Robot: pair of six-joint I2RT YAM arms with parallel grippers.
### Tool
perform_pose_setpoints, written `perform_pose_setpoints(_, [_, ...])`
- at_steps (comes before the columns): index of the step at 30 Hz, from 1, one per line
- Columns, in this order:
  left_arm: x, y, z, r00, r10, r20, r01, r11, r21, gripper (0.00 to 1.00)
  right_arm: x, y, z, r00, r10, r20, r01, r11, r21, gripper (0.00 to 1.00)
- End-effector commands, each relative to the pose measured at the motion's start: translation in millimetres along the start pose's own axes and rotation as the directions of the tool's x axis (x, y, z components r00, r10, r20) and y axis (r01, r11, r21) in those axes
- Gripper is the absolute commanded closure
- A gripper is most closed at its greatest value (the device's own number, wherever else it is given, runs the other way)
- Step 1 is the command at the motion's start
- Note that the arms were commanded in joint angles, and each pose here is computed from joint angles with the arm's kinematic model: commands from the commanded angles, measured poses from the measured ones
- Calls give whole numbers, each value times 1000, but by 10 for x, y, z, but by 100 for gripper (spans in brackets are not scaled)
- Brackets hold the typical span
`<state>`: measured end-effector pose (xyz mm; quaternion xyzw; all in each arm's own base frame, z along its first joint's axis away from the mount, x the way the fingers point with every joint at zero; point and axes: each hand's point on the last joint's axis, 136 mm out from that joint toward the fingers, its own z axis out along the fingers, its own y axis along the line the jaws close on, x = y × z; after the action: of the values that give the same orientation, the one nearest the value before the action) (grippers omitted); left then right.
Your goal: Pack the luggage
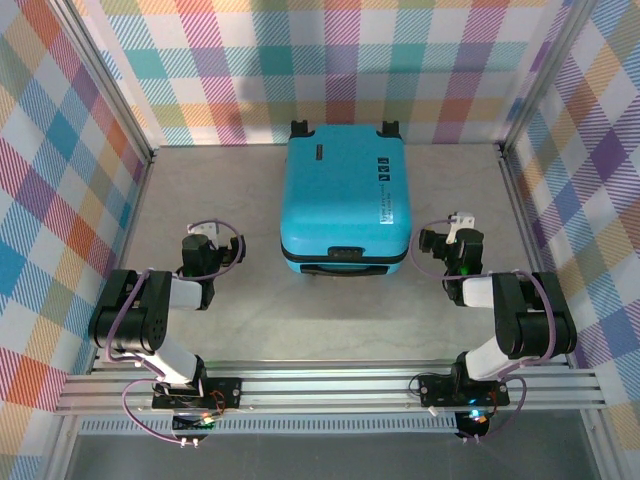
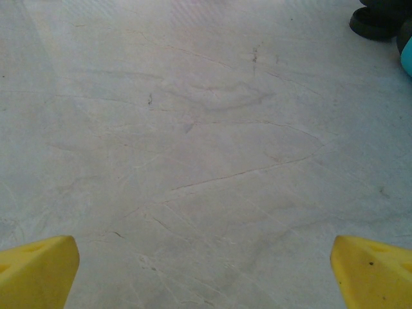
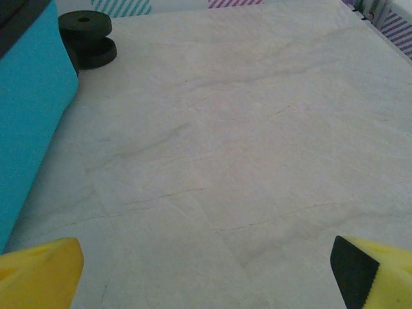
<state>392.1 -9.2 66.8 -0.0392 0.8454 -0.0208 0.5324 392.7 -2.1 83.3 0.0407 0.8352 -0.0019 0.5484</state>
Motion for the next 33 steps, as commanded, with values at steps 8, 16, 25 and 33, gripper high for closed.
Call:
perform_pose_setpoints(8, [-157,-54,18,999,28,45,-28,1000,-5,0,-88,56,-8,999,9,40,-7,1000,-29,1])
perform_pose_setpoints(16, [-157,-53,18,999,28,45,-28,1000,-6,0,-92,53,-7,999,10,40,-9,1000,-28,1])
perform_pose_setpoints(25, [-165,-54,18,999,28,47,-28,1000,-5,0,-91,56,-7,999,9,40,-8,1000,-29,1])
perform_pose_setpoints(33, [-157,-54,18,999,28,45,-28,1000,-5,0,-91,54,-7,999,10,40,-9,1000,-28,1])
